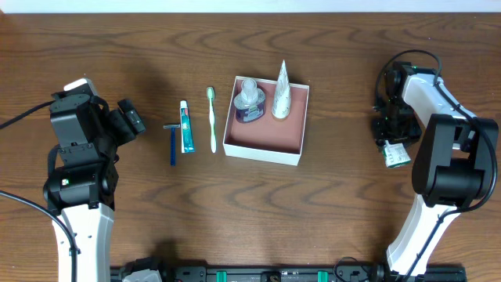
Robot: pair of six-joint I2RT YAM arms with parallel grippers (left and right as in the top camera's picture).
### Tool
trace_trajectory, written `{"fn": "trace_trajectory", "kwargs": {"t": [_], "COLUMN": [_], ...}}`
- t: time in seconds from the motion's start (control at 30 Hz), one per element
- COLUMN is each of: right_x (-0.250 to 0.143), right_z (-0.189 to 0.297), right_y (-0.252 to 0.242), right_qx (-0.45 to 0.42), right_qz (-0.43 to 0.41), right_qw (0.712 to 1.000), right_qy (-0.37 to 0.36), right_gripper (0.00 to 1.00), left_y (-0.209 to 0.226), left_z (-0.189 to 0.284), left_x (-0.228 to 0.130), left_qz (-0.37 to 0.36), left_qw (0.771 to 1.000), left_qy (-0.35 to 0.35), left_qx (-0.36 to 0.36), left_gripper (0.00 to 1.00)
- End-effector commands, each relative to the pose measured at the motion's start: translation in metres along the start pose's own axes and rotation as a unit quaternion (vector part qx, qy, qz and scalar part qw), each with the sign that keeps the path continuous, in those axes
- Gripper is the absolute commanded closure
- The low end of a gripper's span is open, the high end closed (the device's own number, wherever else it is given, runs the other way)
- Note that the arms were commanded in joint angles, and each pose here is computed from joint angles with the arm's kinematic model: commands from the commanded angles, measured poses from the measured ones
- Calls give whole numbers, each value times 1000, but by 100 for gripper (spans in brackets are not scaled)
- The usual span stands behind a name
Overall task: Pack container
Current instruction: 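Move right gripper to the green Dettol soap bar and grasp, then carry soap bar into the box front and release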
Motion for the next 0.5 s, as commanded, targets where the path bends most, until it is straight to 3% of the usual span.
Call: {"fn": "trace_trajectory", "kwargs": {"t": [0.0, 0.1, 0.47], "right_x": [-3, 0, 13], "right_z": [-8, -3, 57], "right_y": [4, 8, 34], "right_qx": [9, 41, 125], "right_qz": [-61, -71, -41], "right_qw": [998, 997, 991], "right_qy": [11, 4, -30], "right_gripper": [51, 51, 73], "left_y": [-1, -1, -1], "left_z": [4, 4, 4], "left_x": [8, 8, 8], "left_qz": [-6, -6, -6], "left_qw": [1000, 1000, 1000], "left_qy": [-13, -12, -13], "left_qx": [1, 1, 1], "left_gripper": [2, 2, 2]}}
Point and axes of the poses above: each gripper's point midway between its finger pads, its own z axis back along the fingers, its own y axis along the line the jaws close on, x = y × z, the point moved 9 cm from there along z, back along the fingers, and after that the axes turned 6 degrees about z, right-handed, at the moved point
